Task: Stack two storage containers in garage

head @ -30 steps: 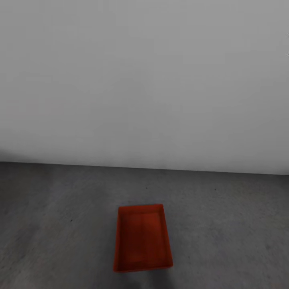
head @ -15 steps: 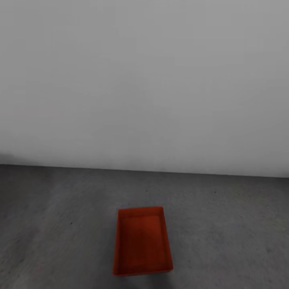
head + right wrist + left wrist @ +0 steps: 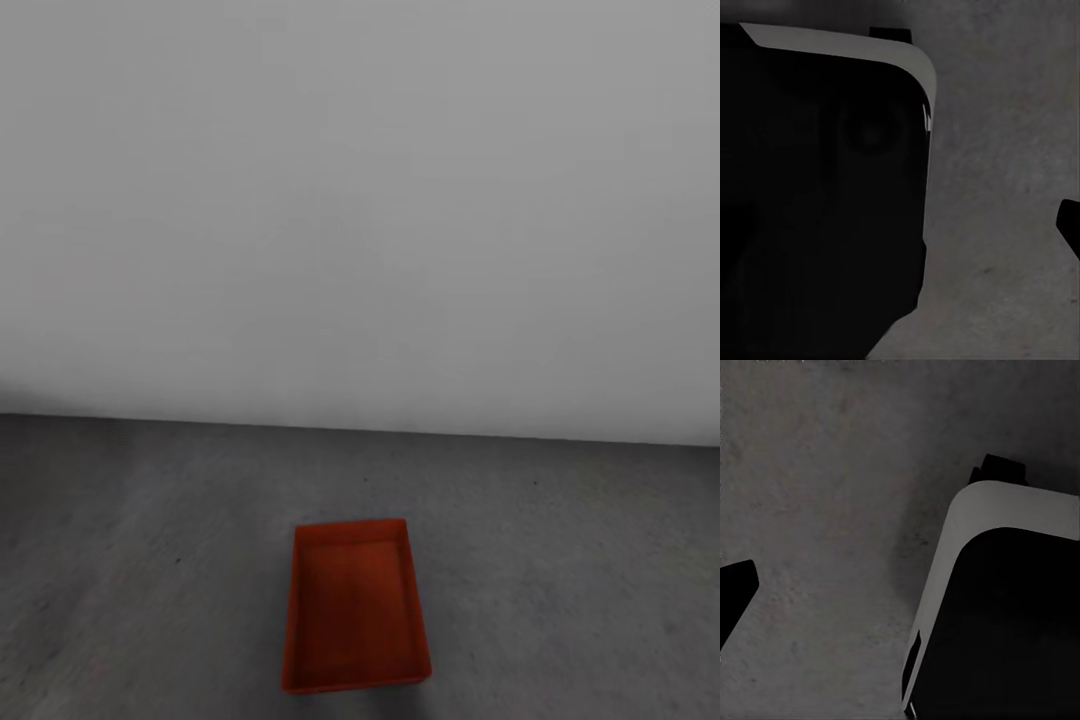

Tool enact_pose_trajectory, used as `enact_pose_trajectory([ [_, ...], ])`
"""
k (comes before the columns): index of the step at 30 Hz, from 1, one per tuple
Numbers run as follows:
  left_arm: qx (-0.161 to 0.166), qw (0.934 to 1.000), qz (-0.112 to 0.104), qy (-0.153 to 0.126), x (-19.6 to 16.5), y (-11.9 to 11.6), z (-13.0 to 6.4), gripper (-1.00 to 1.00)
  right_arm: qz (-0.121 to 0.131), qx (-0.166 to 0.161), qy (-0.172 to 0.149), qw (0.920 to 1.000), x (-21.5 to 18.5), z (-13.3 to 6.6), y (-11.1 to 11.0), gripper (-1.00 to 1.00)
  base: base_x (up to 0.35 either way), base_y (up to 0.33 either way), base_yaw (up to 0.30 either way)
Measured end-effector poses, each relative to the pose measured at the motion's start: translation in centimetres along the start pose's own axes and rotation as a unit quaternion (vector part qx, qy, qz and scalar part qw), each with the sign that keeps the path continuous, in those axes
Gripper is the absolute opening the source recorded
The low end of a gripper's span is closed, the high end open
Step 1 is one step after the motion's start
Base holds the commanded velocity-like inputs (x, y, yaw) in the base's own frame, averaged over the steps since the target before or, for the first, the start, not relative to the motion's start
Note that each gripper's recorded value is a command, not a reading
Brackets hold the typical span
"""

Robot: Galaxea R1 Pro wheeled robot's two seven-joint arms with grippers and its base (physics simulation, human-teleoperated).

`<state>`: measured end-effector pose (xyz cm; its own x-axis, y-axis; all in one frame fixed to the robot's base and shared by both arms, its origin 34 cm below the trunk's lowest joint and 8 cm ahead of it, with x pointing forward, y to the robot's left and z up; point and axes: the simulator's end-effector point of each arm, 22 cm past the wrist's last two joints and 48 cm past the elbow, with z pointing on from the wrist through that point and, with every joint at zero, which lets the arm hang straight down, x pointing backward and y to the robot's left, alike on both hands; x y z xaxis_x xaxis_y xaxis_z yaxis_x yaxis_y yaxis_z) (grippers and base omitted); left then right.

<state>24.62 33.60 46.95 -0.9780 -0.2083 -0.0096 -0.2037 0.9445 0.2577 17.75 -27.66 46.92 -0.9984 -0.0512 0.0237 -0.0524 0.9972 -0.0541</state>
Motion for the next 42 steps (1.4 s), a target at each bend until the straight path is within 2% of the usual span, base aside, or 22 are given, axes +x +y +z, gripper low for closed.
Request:
enact_pose_trajectory([
  [13, 0.000, 1.0000, -0.001, 0.002, 0.2, 0.5, -1.9, 1.00, -0.005, 0.002, 0.000, 1.0000, 0.1, -1.9, -0.5, 1.00, 0.000, 0.000, 0.000],
  [42, -0.001, 1.0000, -0.002, 0.003, 0.6, 1.7, -5.6, 1.00, -0.006, -0.001, 0.006, 1.0000, 0.9, -5.8, 0.0, 1.00, 0.000, 0.000, 0.000],
])
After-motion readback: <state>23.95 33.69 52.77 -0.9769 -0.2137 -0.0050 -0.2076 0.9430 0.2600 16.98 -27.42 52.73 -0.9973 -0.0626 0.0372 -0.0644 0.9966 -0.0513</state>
